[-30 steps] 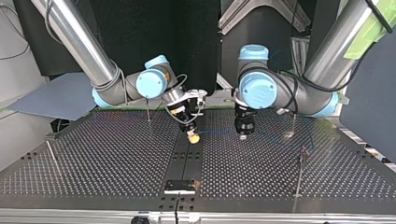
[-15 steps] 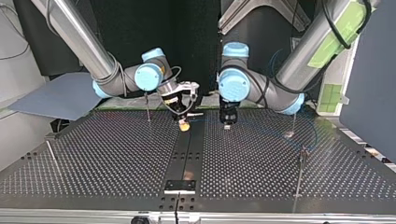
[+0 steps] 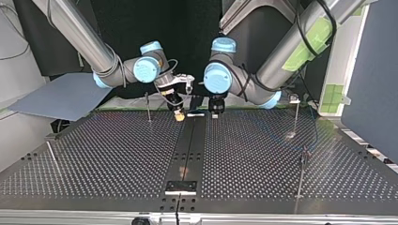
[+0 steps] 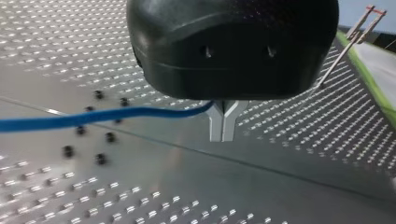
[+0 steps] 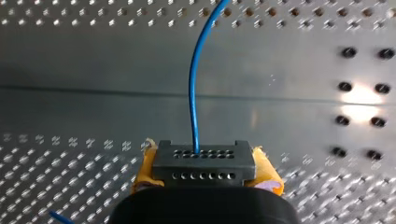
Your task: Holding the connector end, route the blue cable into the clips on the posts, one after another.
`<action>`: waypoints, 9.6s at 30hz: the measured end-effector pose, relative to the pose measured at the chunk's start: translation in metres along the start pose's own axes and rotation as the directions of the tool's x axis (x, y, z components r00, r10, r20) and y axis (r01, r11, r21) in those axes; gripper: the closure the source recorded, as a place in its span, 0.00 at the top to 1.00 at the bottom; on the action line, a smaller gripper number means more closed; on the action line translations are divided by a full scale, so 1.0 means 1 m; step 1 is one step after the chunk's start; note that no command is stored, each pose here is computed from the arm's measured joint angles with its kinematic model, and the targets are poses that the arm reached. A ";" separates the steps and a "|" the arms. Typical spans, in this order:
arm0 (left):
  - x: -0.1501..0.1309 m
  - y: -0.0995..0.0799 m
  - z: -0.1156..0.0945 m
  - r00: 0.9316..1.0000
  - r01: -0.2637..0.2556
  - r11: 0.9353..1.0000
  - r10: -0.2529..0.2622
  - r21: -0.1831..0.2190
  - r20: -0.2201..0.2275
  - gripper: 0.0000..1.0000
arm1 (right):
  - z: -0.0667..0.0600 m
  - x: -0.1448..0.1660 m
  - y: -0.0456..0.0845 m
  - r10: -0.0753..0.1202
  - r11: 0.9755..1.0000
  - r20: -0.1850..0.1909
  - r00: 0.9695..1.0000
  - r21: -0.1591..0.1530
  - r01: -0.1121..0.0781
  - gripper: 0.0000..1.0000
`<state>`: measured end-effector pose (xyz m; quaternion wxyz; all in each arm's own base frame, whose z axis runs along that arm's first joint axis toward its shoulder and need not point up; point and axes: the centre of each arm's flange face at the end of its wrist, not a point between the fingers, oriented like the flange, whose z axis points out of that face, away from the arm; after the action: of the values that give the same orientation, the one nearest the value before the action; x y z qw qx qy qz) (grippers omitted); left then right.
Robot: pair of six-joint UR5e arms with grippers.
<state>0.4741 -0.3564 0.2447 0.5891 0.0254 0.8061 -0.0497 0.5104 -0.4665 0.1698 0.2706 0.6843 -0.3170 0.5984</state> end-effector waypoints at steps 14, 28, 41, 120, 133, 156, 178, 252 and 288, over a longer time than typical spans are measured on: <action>0.036 -0.019 -0.006 1.000 0.001 1.000 -0.002 0.031 0.017 0.00 | -0.024 -0.050 0.032 0.019 0.999 0.004 1.000 -0.050 -0.019 0.00; 0.070 -0.029 -0.014 1.000 0.012 0.998 -0.014 0.061 0.025 0.00 | -0.040 -0.075 0.044 0.027 0.997 0.018 0.999 -0.074 -0.026 0.00; 0.142 -0.057 -0.004 1.000 0.011 0.995 -0.011 0.102 -0.001 0.00 | -0.072 -0.117 0.055 0.040 0.994 0.044 0.998 -0.104 -0.035 0.00; 0.296 -0.209 0.043 0.997 -0.014 0.984 0.000 0.180 0.079 0.00 | -0.126 -0.218 0.201 0.074 0.947 0.087 0.993 -0.318 -0.043 0.00; 0.291 -0.221 0.066 0.994 0.003 0.987 -0.020 0.159 0.106 0.00 | -0.128 -0.219 0.212 0.068 0.952 0.086 0.994 -0.305 -0.039 0.00; 0.283 -0.209 0.081 0.992 0.015 0.993 -0.030 0.118 0.122 0.00 | -0.116 -0.250 0.237 0.083 0.960 0.138 0.987 -0.275 -0.042 0.00; 0.323 -0.210 0.089 0.995 0.007 0.990 -0.021 0.138 0.099 0.00 | -0.104 -0.242 0.259 0.098 0.963 0.114 0.989 -0.259 -0.066 0.00; 0.320 -0.261 0.117 0.998 0.008 0.996 -0.013 0.085 0.063 0.00 | -0.115 -0.245 0.301 0.168 0.959 0.119 0.979 -0.248 -0.135 0.00; 0.309 -0.278 0.134 0.993 0.066 0.987 -0.079 0.144 0.089 0.00 | -0.109 -0.240 0.325 0.198 0.955 0.096 0.975 -0.245 -0.170 0.00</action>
<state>0.4787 -0.6526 -0.0762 0.6210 0.0352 0.7723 -0.1292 0.1735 -0.5710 -0.0558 0.2731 0.6496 -0.4638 0.5370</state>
